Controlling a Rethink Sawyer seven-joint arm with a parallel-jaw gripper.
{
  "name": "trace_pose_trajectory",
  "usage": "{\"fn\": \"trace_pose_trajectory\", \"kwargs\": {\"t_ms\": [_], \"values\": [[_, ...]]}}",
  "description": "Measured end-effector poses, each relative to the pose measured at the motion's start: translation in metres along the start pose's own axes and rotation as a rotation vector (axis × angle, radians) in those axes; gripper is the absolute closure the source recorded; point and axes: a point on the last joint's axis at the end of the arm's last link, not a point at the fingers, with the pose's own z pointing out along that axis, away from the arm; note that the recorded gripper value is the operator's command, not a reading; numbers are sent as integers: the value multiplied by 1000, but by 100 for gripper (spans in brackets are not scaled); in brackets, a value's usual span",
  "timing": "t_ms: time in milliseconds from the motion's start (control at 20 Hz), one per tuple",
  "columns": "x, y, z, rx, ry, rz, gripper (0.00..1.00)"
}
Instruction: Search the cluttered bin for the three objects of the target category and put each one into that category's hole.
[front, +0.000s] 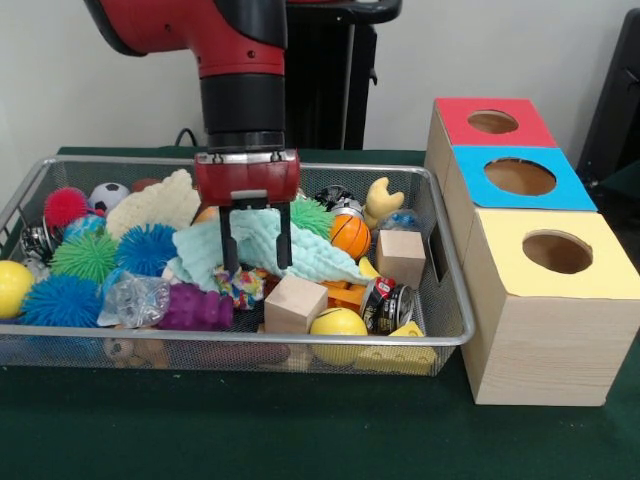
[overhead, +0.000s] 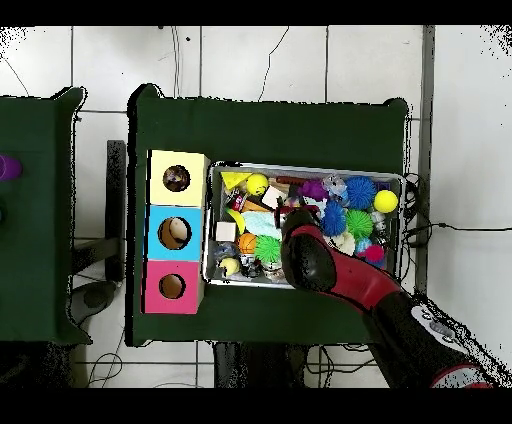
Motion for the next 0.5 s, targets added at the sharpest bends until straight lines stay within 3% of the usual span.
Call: {"fn": "trace_pose_trajectory", "kwargs": {"t_ms": [500], "values": [[-29,1,-15,28,-41,-23,0]]}}
